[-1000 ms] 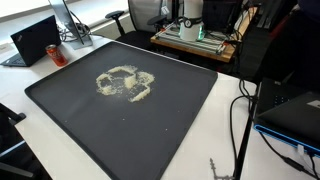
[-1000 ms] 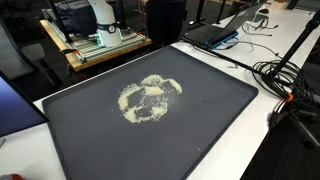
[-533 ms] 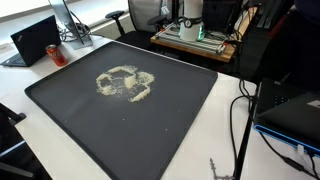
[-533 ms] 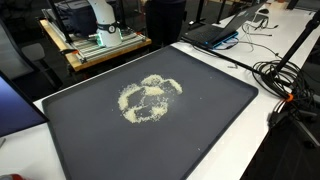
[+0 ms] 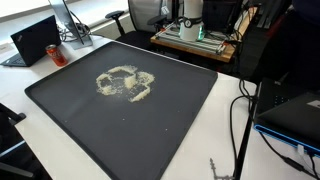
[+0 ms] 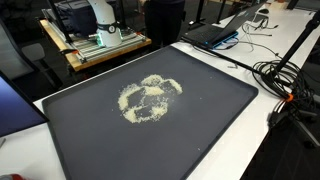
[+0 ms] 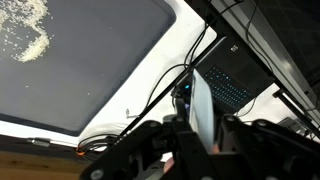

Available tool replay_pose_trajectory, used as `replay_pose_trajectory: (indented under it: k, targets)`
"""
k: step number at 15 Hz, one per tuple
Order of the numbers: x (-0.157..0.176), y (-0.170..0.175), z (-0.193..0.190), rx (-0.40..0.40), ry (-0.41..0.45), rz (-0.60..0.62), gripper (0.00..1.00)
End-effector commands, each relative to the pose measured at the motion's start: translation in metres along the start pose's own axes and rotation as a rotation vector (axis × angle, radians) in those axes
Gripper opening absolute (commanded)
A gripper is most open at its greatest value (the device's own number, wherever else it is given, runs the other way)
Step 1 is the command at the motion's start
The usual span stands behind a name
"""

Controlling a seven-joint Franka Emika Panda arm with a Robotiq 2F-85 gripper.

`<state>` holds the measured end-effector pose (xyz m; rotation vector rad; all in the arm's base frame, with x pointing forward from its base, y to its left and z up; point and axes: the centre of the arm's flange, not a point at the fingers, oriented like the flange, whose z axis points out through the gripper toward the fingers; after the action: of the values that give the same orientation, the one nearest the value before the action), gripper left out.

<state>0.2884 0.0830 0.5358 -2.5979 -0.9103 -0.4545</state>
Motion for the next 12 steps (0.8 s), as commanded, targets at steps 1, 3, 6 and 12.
replay_pose_trajectory:
  k: [1, 3, 6, 12]
  targets:
    - [0.004, 0.007, -0.004, 0.043, -0.006, -0.012, 0.00]
    - [0.004, 0.010, -0.005, 0.044, -0.005, -0.013, 0.00]
    - [0.003, 0.014, -0.005, 0.049, -0.006, -0.014, 0.01]
    - [0.010, 0.035, 0.001, -0.016, -0.052, 0.054, 0.01]
